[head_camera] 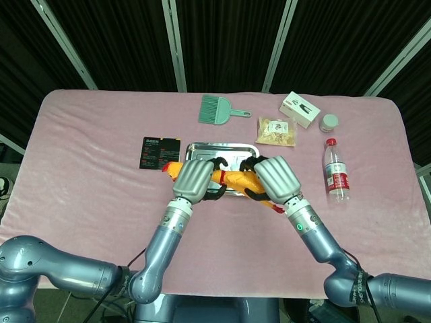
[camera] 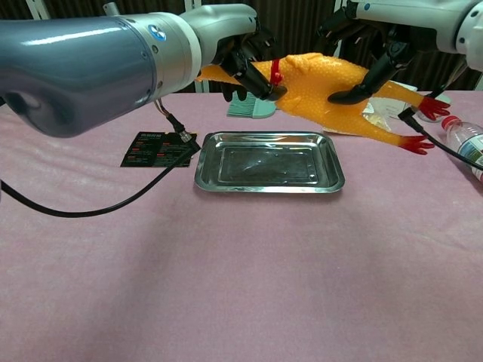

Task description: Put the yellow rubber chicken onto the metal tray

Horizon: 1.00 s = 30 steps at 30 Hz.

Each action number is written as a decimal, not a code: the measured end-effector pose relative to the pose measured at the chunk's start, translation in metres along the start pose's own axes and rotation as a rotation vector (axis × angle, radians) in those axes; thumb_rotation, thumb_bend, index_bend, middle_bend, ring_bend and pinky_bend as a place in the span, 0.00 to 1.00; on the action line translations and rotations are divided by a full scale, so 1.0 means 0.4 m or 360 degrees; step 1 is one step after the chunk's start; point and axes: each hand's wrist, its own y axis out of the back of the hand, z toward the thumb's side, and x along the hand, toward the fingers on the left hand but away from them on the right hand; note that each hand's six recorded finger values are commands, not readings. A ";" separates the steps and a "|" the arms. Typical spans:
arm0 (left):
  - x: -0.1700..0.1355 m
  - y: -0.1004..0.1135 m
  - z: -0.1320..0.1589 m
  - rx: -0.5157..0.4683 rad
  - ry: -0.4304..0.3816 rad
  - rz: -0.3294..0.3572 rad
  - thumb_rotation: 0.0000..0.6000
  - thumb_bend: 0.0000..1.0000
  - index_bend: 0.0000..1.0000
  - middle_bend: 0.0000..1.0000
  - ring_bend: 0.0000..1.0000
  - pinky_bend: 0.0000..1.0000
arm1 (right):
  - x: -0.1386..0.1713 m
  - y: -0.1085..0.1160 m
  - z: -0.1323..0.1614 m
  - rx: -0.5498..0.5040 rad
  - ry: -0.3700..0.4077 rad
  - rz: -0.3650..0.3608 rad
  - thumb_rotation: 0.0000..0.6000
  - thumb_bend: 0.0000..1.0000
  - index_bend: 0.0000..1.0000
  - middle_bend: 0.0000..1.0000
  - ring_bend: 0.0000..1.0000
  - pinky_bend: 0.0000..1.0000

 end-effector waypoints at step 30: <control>0.012 0.000 0.013 -0.0062 0.0011 0.0107 1.00 0.57 0.74 0.72 0.66 0.48 | -0.004 0.013 0.029 -0.0055 0.0021 -0.0002 1.00 0.56 0.81 0.70 0.74 0.83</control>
